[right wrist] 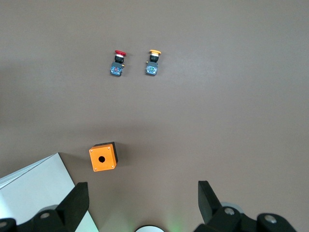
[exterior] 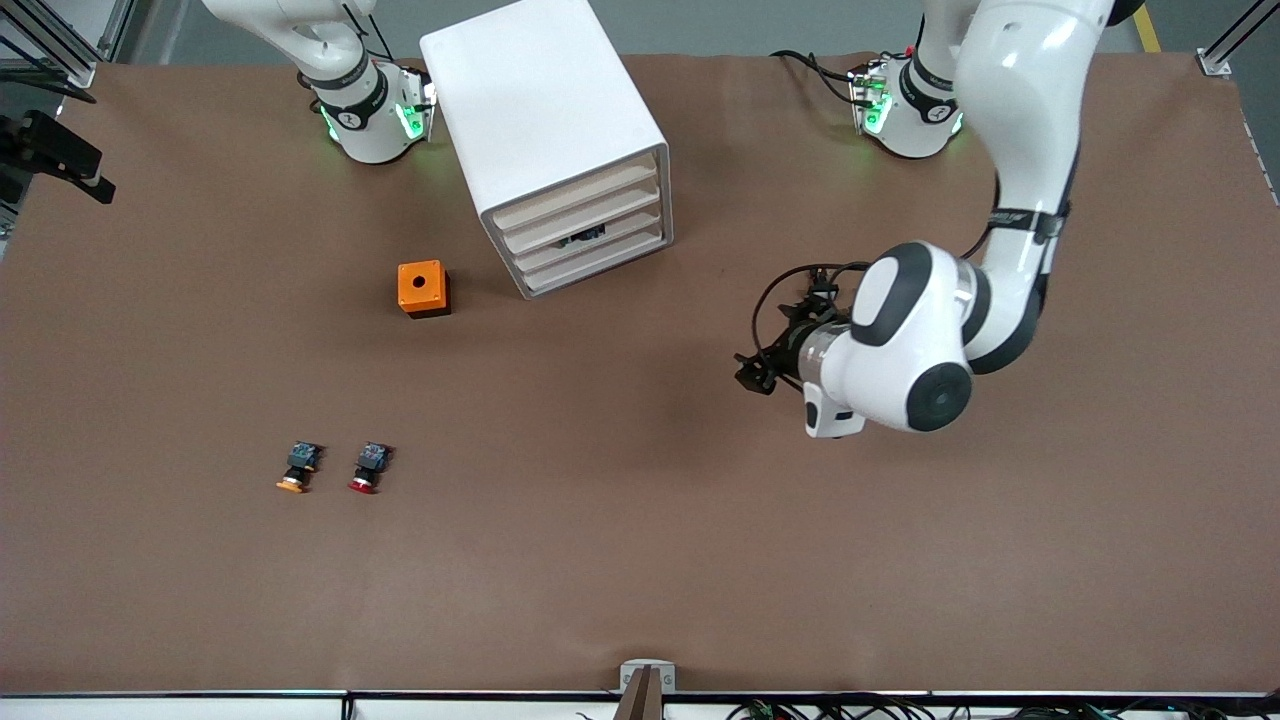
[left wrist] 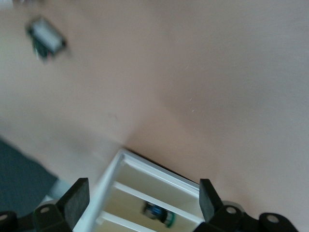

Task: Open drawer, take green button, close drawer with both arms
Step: 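Reach the left gripper to the white cabinet's drawer handle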

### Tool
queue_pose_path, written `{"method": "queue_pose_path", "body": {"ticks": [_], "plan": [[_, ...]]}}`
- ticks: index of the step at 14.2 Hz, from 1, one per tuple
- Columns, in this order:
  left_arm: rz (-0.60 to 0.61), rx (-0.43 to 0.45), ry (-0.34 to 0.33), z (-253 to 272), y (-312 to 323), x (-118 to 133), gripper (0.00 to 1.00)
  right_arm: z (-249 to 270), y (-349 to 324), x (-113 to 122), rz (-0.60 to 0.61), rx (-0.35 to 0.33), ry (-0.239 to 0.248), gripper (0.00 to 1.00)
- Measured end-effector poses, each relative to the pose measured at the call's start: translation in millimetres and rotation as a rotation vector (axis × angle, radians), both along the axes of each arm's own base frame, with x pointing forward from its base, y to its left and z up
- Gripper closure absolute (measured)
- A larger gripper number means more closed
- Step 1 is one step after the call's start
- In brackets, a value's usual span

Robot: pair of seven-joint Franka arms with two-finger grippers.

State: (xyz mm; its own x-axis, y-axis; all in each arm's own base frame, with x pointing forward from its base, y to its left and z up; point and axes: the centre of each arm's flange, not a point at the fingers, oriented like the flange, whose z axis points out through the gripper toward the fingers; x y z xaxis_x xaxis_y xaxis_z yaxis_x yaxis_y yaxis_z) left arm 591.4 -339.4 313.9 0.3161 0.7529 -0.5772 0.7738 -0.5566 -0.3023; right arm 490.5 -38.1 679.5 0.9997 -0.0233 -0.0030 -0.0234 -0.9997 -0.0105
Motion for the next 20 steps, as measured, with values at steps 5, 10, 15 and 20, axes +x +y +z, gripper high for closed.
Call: {"method": "queue_pose_path", "body": {"ticks": [5, 10, 15, 20], "plan": [[0.311, 0.128, 0.355, -45.9, -49.2, -23.4, 0.0, 0.0, -0.8, 0.0, -0.001, -0.006, 0.0, 0.0], [0.452, 0.31, 0.707, -113.3, -89.8, -65.1, 0.0, 0.0, -2.4, -0.1, -0.003, -0.02, 0.001, 0.0], [0.53, 0.407, 0.949, -169.5, -103.4, -89.4, 0.03, 4.3, -1.9, 0.7, -0.002, -0.022, -0.009, 0.0], [0.454, 0.458, 1.0, -186.9, -124.7, -122.5, 0.42, -11.0, -0.1, 13.3, 0.0, -0.024, 0.021, 0.0]]}}
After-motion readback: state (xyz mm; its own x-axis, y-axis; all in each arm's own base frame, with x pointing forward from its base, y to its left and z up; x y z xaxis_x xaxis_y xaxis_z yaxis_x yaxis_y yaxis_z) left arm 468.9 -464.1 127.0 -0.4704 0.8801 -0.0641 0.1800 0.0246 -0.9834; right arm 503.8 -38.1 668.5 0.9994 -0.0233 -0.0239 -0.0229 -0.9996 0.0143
